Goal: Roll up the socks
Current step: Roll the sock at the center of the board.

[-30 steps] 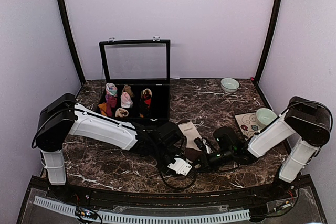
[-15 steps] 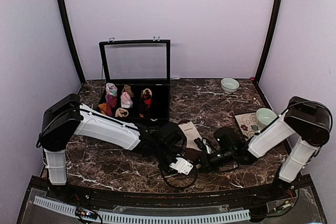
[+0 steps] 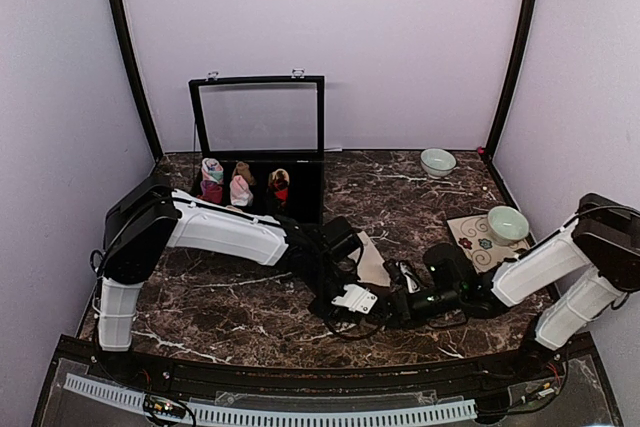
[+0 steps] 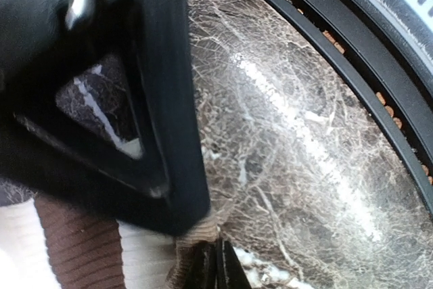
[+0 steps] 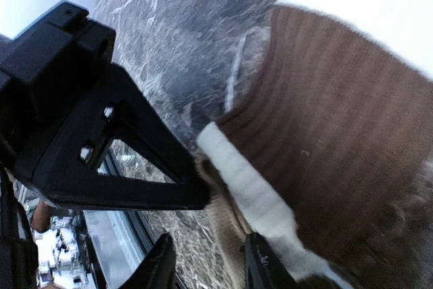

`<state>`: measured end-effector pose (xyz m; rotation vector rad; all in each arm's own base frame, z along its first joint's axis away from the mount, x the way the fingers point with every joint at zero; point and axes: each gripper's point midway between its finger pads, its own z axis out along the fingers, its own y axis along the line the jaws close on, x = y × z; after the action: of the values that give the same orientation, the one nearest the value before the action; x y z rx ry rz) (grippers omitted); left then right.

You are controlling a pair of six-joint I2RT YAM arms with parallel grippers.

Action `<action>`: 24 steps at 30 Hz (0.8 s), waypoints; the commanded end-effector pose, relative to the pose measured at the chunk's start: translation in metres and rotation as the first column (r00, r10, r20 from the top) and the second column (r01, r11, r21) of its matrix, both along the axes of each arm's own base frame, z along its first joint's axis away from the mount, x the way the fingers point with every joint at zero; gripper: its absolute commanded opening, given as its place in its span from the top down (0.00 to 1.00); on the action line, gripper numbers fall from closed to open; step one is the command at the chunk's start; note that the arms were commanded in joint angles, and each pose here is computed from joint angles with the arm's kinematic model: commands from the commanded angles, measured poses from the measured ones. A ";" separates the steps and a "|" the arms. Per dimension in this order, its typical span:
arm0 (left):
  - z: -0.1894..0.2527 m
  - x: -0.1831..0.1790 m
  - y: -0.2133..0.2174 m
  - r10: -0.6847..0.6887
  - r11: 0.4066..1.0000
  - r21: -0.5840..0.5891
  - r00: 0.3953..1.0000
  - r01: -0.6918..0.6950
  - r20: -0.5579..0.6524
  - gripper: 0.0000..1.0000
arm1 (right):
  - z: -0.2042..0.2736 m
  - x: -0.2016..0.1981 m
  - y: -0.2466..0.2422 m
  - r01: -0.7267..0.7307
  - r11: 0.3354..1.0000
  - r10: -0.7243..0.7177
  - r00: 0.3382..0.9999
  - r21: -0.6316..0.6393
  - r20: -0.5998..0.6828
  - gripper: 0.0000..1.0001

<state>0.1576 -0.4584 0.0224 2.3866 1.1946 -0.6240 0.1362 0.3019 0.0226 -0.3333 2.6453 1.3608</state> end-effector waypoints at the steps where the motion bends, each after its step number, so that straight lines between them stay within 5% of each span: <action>1: -0.021 -0.025 0.039 0.068 0.981 0.190 0.973 -0.026 -0.221 1.00 | -0.041 -0.008 -0.058 0.096 0.961 -0.085 0.995 -0.259 0.056 0.61; 11: -0.012 -0.032 0.036 0.148 0.963 0.269 0.895 -0.032 -0.421 1.00 | 0.008 -0.029 -0.040 0.030 0.973 0.071 0.906 -0.230 0.418 0.61; 18: -0.006 -0.036 0.026 0.163 0.956 0.292 0.849 -0.010 -0.503 1.00 | 0.067 -0.051 -0.012 -0.013 0.958 0.246 0.554 -0.287 0.795 0.62; 24: -0.007 -0.040 0.024 0.176 0.948 0.318 0.812 0.013 -0.557 1.00 | 0.058 -0.066 0.018 -0.060 0.866 0.483 0.354 -0.496 0.801 0.62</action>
<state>0.1327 -0.4515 0.0256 2.4001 1.6027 -1.2106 0.0599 0.3109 0.0809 -1.1049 1.9711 0.6142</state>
